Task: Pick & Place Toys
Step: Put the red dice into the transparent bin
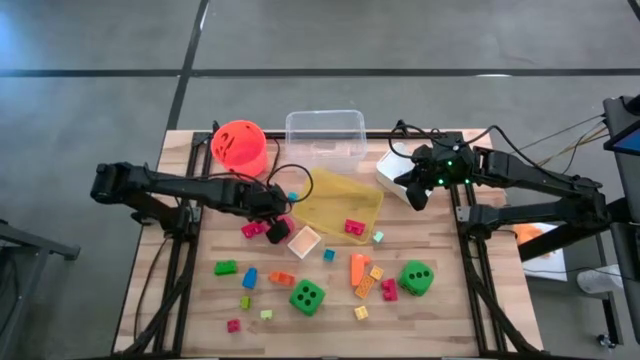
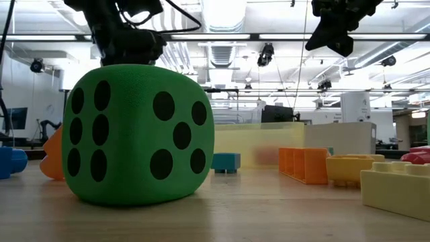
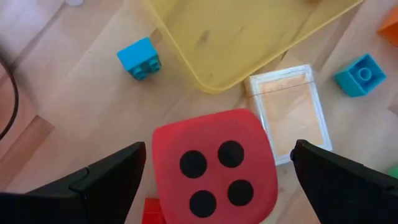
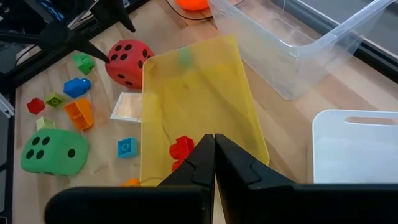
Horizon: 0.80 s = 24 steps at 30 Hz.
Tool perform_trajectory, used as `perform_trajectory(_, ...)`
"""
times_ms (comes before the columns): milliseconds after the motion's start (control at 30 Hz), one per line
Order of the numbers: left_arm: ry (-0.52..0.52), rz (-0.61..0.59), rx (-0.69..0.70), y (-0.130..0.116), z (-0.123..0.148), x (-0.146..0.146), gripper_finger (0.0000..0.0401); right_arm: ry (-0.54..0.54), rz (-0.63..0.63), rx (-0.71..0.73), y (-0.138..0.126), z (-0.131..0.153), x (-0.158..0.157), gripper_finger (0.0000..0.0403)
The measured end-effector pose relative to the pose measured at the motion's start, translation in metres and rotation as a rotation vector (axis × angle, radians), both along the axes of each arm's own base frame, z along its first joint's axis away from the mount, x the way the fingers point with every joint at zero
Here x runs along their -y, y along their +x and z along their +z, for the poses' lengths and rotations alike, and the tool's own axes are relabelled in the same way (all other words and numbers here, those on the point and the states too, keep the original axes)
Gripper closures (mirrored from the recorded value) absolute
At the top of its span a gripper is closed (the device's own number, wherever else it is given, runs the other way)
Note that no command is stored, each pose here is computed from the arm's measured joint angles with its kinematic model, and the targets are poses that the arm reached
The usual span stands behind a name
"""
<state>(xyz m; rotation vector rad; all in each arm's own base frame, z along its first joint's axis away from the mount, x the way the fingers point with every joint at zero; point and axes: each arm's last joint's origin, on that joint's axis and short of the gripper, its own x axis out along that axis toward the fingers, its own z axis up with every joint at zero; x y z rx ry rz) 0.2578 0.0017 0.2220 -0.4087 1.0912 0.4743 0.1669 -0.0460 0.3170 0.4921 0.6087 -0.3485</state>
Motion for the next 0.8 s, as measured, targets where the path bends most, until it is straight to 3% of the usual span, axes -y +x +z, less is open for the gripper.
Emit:
perform_trajectory(567, 0.021, 0.033, 0.006, -0.004, -0.022, 0.004, 0.0003, -0.021, -0.016, -0.004, 0.0, 0.0, 0.001, 0.0394)
perform_trajectory(800, -0.03, 0.098, 0.029, -0.003, -0.021, 0.007, 0.0003, -0.022, -0.017, -0.005, 0.0, 0.0, 0.001, 0.0394)
